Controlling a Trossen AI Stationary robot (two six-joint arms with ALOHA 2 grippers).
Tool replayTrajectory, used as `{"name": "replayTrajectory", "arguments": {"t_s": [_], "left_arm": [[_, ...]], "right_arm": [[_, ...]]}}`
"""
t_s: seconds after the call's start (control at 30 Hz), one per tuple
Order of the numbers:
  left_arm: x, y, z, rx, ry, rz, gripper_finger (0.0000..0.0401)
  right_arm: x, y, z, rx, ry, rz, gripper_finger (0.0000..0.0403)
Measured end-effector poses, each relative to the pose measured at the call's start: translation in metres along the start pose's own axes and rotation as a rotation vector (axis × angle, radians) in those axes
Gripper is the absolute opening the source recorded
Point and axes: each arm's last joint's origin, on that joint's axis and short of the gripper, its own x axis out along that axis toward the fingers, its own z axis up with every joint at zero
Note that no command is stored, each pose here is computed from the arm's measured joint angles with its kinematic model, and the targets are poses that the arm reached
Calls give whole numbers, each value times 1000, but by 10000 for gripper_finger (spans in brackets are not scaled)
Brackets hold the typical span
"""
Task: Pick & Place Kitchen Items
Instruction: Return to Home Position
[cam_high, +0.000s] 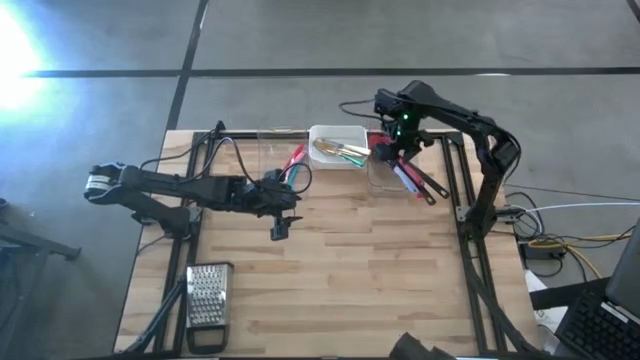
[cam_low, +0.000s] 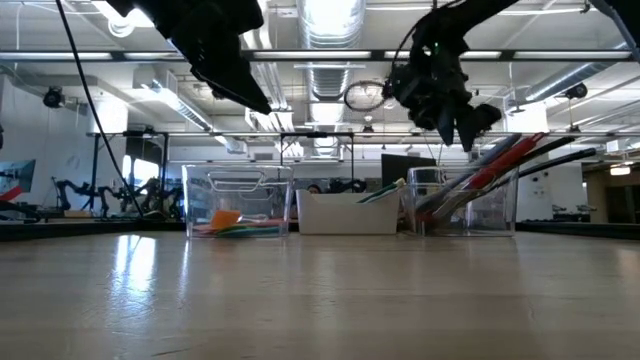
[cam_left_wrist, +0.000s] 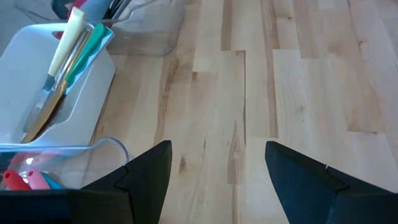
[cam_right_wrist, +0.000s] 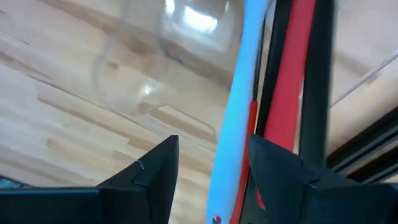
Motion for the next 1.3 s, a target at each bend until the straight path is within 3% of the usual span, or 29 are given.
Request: {"name": "replayTrajectory", "arguments": {"t_s": [0.17,0.33,0.43,0.53,0.77,0.97,1.07,1.3], "left_arm": [[0,0,4,27,-38,3,262],[1,0,9,60,-164,13,262],[-3,1,5,83,-241,22,262],[-16,4,-2,78,-323,34,262],[-58,9,-37,78,-686,21,262],[-82,15,-76,35,-835,5,262],[-91,16,-88,28,-844,-26,262],[-99,16,-111,39,-677,-28,262]], "right_arm": [[-35,14,-25,-130,-188,-72,161],[-63,31,-71,-270,-437,-166,115],[-71,43,-100,-377,-624,-118,70],[-71,56,-131,-528,-825,9,21],[-30,65,-191,-924,-1122,269,8],[23,52,-204,-1133,-1232,323,8],[43,40,-205,-1151,-1262,364,8],[77,8,-208,-1172,-1293,438,8]]}}
